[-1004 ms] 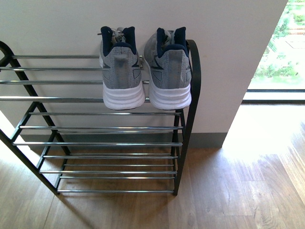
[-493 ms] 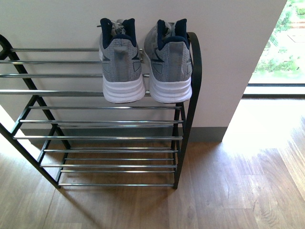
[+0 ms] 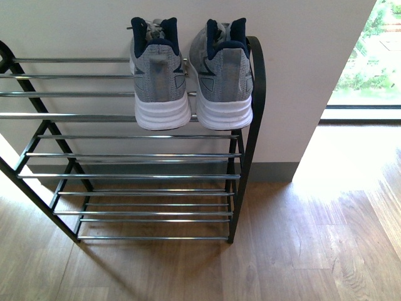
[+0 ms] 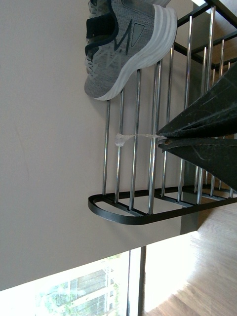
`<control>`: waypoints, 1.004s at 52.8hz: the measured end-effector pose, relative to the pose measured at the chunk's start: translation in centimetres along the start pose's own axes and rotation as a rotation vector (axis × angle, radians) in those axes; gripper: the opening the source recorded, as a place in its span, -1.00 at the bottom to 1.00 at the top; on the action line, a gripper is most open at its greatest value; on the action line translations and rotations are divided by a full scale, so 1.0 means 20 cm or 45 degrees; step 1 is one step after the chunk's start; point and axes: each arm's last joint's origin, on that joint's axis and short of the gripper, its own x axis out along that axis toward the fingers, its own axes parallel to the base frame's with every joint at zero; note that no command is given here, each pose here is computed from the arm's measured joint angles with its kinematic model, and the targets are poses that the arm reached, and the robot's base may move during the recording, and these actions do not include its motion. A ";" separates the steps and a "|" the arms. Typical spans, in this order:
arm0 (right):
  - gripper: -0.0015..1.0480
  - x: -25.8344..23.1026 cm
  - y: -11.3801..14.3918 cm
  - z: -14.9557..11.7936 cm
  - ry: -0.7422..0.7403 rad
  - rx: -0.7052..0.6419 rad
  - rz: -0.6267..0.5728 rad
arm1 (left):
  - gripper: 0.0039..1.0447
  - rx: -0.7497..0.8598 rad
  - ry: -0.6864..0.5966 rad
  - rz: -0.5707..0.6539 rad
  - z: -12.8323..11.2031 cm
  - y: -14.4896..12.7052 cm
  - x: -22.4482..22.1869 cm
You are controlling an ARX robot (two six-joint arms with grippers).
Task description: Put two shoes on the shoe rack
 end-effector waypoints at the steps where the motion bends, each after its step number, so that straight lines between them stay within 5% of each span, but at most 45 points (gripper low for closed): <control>1: 0.82 0.00 0.00 0.00 0.000 0.000 0.000 | -0.98 0.000 0.000 0.000 0.00 0.00 0.00; 50: 0.82 0.00 0.00 0.00 0.000 0.000 0.000 | -0.98 0.001 0.020 0.003 -0.02 0.00 -0.12; 53: 0.82 0.00 0.00 0.00 0.000 0.000 0.000 | -0.86 0.001 0.020 0.002 -0.02 0.00 -0.12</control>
